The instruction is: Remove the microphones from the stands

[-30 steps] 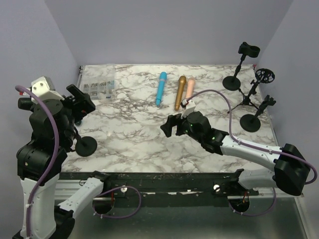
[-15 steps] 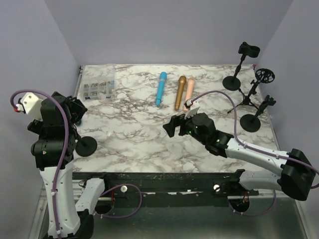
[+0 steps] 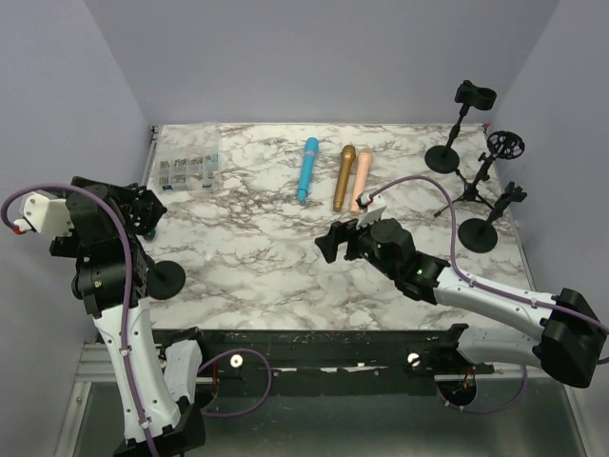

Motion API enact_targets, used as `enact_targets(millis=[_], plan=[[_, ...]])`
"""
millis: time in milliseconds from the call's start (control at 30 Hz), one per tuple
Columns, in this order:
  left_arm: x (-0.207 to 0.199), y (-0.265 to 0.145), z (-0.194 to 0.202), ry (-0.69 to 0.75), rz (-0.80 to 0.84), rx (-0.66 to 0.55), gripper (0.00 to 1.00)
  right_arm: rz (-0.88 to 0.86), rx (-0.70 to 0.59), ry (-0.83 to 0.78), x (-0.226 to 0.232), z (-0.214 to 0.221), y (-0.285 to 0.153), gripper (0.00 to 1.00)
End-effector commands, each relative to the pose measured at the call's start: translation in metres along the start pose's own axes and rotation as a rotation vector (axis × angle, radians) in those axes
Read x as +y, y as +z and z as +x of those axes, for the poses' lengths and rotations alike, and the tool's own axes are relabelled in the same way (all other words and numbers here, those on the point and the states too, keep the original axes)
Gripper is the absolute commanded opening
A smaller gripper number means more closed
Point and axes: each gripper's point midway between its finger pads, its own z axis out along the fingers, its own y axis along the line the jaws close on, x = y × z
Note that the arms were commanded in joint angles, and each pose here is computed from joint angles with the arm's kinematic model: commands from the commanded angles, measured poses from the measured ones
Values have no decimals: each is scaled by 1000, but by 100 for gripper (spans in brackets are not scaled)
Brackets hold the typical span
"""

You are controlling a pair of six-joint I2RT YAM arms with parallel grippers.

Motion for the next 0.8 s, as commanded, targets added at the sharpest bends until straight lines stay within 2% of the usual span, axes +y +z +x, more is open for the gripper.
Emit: enact_targets(millis=[0,167,333,400,500,567,700,767], plan=[[-19,11,-8,-78,70,-23,91,25,-22,-11,-6,-2,1,100],[-21,21,-6,-85,85,-36,85,21,-7,-11,-5,2,5,100],[-17,28,-4,-80,72,-48,72,23,3,-15,-5,5,7,100],[-16,28,-8,-75,70,-68,62,27,6,-16,-6,6,8,100],[-25,28,-14,-53,106,-87,39,28,9,-17,-6,7,9,100],[-29,28,-18,-49,120,-97,30,24,10,-17,-5,8,10,100],[-30,27,-25,-39,116,-117,19,20,23,-13,-5,12,11,100],[-26,25,-28,-33,102,-134,17,21,27,-13,-5,13,11,100]])
